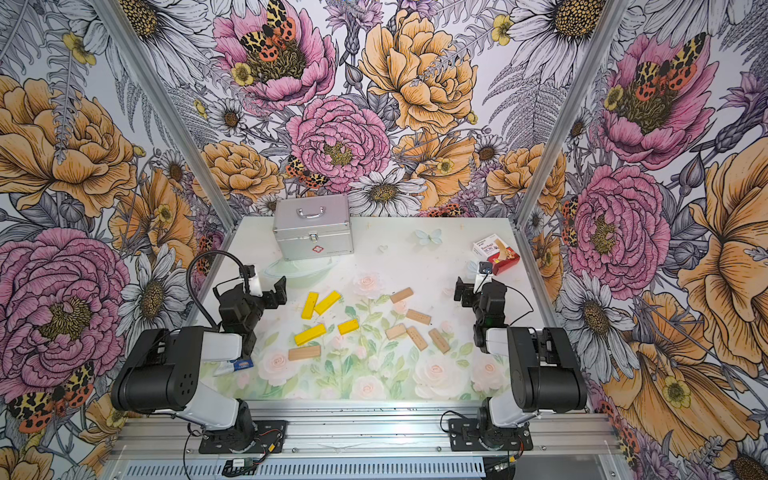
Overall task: Assemble the letter k with building blocks
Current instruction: Pick up the building block from the center of the board.
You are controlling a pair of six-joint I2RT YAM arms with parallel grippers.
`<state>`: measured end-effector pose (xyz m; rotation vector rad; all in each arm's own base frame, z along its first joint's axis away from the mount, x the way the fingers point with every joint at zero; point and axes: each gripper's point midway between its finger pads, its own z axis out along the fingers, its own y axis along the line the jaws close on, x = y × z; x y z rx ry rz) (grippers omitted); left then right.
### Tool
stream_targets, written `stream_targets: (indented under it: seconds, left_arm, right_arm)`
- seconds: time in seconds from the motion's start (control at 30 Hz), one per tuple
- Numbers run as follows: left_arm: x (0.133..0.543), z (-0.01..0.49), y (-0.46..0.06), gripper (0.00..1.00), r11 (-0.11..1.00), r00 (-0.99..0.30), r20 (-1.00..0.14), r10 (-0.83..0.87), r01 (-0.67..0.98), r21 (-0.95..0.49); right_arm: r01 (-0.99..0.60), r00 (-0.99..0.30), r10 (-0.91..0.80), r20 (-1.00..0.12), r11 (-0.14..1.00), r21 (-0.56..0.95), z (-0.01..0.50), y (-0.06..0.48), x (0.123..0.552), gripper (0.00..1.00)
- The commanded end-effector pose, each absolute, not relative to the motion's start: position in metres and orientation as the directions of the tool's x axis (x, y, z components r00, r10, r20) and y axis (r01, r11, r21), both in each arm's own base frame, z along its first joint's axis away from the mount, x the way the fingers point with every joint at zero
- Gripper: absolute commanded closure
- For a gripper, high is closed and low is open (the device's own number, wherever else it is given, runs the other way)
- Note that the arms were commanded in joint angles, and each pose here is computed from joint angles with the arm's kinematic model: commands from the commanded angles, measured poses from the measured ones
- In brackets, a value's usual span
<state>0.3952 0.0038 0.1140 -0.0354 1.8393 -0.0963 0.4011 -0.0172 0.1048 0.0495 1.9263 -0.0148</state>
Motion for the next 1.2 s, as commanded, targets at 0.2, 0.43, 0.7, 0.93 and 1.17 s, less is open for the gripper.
stream_targets:
  seconds: [0.2,0.43,0.7,0.93,1.17]
  left_arm:
    - [0.394,0.188,0.000,0.04,0.976,-0.283,-0.958,-0.049,-0.215,0.013]
    - [0.404,0.178,-0.075,0.18,0.977,-0.637,-0.754,-0.161,0.007,-0.215]
    - [0.389,0.150,-0.117,0.29,0.972,-0.785,-0.610,-0.110,0.044,-0.231]
    - [0.377,0.113,-0.105,0.30,0.991,-0.862,-0.495,-0.110,-0.056,-0.123]
    - [0.365,0.086,-0.105,0.33,0.991,-0.914,-0.390,-0.113,-0.074,-0.114]
  right_arm:
    - [0.153,-0.415,0.124,-0.901,0.986,0.065,0.163,-0.017,0.394,0.01]
    - [0.118,-0.550,0.267,-0.791,0.963,0.244,0.172,0.035,0.374,0.01]
    - [-0.099,-0.623,0.205,-0.754,0.937,0.336,0.174,0.135,0.355,0.01]
    - [-0.265,-0.689,0.093,-0.718,0.891,0.369,0.164,0.214,0.344,0.01]
    - [-0.330,-0.718,0.172,-0.674,0.769,0.548,0.163,0.269,0.337,0.01]
